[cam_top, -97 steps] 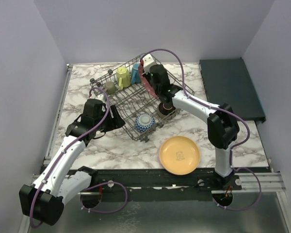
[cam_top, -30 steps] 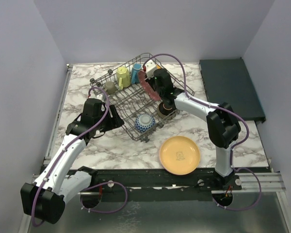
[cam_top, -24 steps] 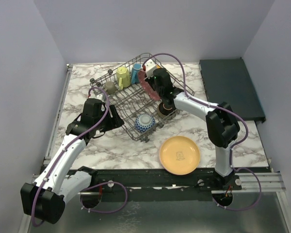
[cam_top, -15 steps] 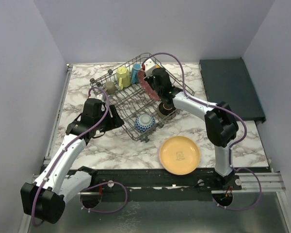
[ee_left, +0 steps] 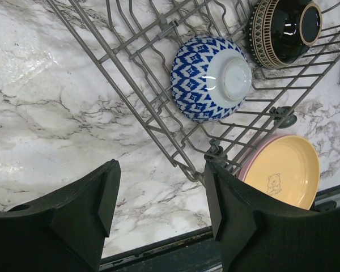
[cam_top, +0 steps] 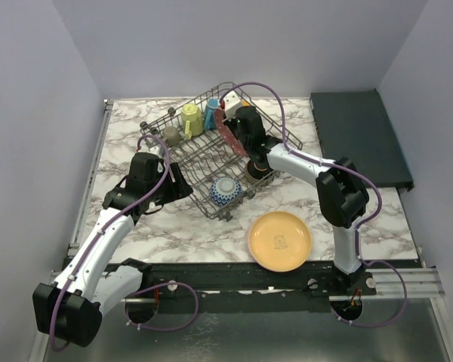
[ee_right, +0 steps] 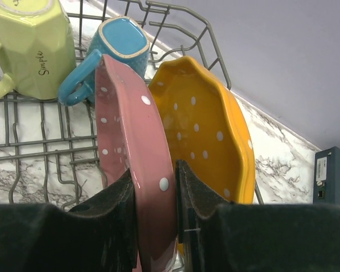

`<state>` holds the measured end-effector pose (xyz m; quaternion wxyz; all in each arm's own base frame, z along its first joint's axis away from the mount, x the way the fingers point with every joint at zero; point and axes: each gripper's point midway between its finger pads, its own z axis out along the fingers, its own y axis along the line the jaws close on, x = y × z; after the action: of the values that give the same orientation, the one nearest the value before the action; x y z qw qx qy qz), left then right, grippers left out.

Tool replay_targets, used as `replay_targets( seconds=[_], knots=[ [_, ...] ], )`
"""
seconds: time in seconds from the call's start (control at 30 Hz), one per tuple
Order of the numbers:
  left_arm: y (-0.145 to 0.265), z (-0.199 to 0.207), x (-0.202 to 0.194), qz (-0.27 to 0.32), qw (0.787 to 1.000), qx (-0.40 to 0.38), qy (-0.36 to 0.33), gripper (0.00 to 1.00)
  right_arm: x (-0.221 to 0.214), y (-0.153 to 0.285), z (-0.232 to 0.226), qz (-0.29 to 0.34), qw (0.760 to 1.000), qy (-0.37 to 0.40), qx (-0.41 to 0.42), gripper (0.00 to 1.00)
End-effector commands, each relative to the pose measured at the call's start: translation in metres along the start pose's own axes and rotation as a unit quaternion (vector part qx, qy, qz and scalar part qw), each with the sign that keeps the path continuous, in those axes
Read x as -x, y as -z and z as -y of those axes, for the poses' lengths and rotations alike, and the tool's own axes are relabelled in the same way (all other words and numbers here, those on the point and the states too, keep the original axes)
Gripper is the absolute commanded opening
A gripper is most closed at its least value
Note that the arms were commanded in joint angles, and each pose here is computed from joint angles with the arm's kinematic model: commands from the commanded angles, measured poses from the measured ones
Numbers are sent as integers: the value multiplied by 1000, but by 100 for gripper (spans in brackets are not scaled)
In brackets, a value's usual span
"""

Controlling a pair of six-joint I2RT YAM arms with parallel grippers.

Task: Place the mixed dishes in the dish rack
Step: Insert the plate into the dish rack.

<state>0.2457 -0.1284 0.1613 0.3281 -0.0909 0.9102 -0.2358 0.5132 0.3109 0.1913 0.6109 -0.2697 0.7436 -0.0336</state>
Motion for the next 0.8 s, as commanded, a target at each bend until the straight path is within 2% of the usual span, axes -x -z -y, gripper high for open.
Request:
replay_targets(
  seconds=[0.0,0.23,0.33,0.6,0.77],
  knots=[
    [-2,-3,1,3,1000,2,-4,67,25,-6,13,60,995,-68,-49,0],
    [-3,-3,1,2,1000,2,-4,67,21,-10,13,62,994,-70,-58,2],
    [-3,-3,1,1,1000,2,-3,67,15,-11,12,56,994,-71,-61,21],
    [-3,-4,1,0,1000,2,-3,67,12,-8,15,53,993,-79,-70,51],
    [-3,-4,1,1,1000,2,-3,67,16,-6,19,55,993,-81,-73,57]
  ],
)
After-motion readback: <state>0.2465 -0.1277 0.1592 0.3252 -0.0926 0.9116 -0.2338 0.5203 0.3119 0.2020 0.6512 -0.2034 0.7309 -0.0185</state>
